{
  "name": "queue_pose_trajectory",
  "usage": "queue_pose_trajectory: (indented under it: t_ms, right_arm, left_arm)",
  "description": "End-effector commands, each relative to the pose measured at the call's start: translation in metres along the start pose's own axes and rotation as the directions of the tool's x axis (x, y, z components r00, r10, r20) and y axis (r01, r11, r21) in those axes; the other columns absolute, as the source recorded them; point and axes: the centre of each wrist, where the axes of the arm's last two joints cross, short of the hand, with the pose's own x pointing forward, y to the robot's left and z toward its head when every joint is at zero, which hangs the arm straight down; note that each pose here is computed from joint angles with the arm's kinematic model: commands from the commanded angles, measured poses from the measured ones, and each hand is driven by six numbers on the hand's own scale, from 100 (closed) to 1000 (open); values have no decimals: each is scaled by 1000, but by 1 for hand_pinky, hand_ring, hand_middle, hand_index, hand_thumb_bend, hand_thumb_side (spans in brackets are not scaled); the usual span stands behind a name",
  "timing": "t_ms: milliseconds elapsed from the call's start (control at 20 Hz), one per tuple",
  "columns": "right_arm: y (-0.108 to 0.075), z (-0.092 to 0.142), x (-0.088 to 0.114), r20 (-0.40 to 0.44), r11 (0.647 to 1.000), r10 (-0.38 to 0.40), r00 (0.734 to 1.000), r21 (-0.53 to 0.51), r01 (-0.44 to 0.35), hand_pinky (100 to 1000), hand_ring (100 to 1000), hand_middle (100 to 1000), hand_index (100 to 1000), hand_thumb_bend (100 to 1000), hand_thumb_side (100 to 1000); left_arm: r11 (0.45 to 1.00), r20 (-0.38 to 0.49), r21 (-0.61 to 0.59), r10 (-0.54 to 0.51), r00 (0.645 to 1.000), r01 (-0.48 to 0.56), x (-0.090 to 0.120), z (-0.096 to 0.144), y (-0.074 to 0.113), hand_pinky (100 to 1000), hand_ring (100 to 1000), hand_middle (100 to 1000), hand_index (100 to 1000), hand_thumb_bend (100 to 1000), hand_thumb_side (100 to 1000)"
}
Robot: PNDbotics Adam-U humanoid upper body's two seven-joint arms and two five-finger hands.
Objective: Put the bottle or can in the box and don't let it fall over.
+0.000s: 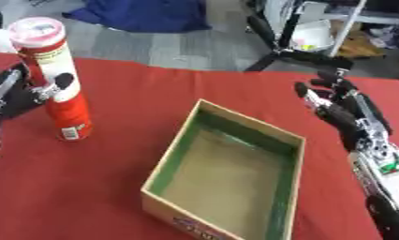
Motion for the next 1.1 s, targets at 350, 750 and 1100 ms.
queue_pose_trajectory:
  t_ms: [350, 750, 1100]
  right_arm:
    - [-1, -4, 10, 28, 1000, -7, 1000, 4, 7, 738, 826, 789, 868, 445, 326]
    - [0, -4, 10, 28, 1000, -15, 999, 8, 15, 738, 826, 788, 868, 439, 328]
    - [0, -4, 10, 26, 1000, -22, 999, 8, 22, 739, 826, 786, 867, 434, 330]
  left_arm:
    - [996, 15, 88, -15, 1000, 14, 9, -6, 10, 888, 969, 826, 853, 598, 638]
    - [987, -7, 162, 0, 1000, 2, 7, -9, 6, 860, 901, 701, 789, 512, 558]
    - [979, -15, 198, 59, 998, -55, 5, -9, 4, 840, 860, 603, 688, 379, 505]
